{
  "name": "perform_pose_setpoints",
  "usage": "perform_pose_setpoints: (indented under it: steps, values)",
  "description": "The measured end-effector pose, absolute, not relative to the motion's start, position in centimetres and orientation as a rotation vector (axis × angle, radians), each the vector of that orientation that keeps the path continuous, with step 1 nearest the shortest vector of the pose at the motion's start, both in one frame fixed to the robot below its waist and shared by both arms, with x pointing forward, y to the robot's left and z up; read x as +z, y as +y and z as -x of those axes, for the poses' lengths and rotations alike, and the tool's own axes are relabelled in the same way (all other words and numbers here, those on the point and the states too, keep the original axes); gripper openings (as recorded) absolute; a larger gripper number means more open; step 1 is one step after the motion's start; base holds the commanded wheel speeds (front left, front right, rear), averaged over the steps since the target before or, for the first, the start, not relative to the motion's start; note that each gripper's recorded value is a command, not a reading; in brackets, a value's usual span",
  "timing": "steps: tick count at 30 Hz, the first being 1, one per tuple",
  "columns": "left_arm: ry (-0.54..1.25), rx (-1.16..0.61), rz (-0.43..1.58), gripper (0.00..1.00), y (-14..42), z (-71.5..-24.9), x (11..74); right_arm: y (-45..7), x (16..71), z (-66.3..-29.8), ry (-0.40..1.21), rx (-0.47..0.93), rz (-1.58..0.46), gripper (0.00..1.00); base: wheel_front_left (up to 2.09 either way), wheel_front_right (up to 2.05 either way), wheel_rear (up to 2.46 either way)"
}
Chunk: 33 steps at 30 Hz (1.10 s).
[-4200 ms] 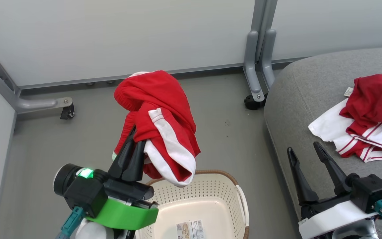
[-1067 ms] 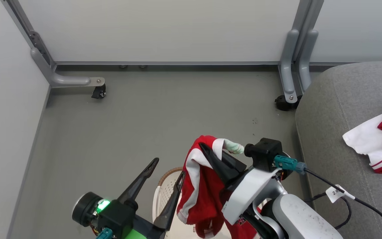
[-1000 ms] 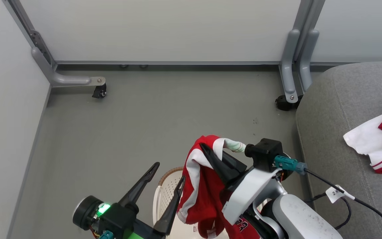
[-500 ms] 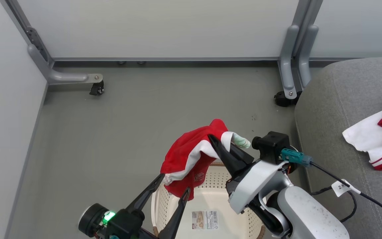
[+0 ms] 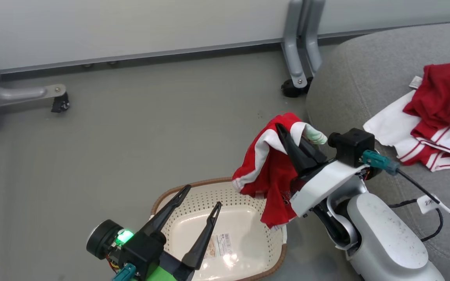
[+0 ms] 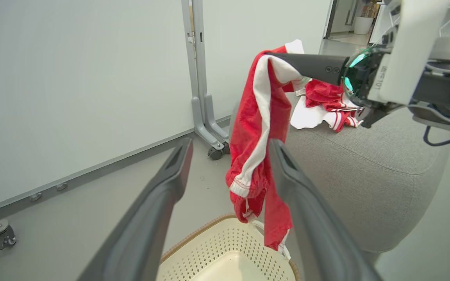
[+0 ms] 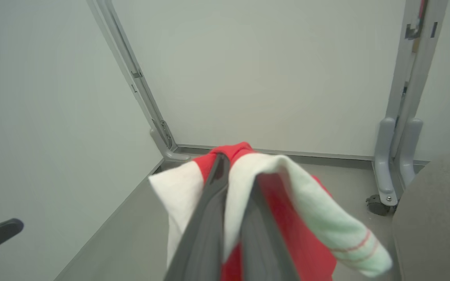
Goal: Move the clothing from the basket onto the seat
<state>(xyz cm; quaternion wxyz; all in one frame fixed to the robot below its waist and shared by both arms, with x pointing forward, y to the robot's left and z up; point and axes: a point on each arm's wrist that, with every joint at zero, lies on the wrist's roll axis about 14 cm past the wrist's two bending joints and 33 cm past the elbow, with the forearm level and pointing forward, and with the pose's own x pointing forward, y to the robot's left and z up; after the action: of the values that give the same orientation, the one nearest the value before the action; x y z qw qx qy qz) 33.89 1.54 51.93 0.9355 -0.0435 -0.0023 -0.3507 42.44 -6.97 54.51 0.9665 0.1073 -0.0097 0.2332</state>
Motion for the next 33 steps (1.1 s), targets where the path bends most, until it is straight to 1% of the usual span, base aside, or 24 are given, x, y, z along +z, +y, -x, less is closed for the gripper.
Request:
perform_pose_setpoints:
  steps: [4, 9, 18, 24, 29, 33]
  values:
    - [-0.008, -0.795, 0.089, 1.0, -0.5, -34.6, 51.9, -10.7, 54.3, -42.8, -0.034, 0.365, -0.212, 0.0, 0.0, 0.0, 0.0]
    - [-0.005, -0.9, 0.097, 1.0, -3.3, -34.9, 51.9, -15.2, 53.6, -42.4, -0.036, 0.235, -0.207, 0.0, 0.0, 0.0, 0.0]
    - [0.017, -1.087, 0.113, 1.0, -8.1, -34.9, 51.3, -22.9, 52.4, -40.2, -0.035, 0.003, -0.196, 0.0, 0.0, 0.0, 0.0]
    - [0.044, -1.17, 0.136, 1.0, -10.1, -34.9, 50.4, -26.9, 52.0, -39.0, -0.037, -0.113, -0.173, 0.0, 0.0, 0.0, 0.0]
    - [0.057, -1.207, 0.153, 1.0, -11.1, -35.5, 49.7, -30.4, 53.8, -40.1, -0.082, -0.182, -0.116, 0.0, 0.0, 0.0, 0.0]
    - [0.049, -1.216, 0.168, 1.0, -11.4, -36.6, 49.3, -33.9, 57.3, -41.9, -0.159, -0.229, -0.026, 0.0, 0.0, 0.0, 0.0]
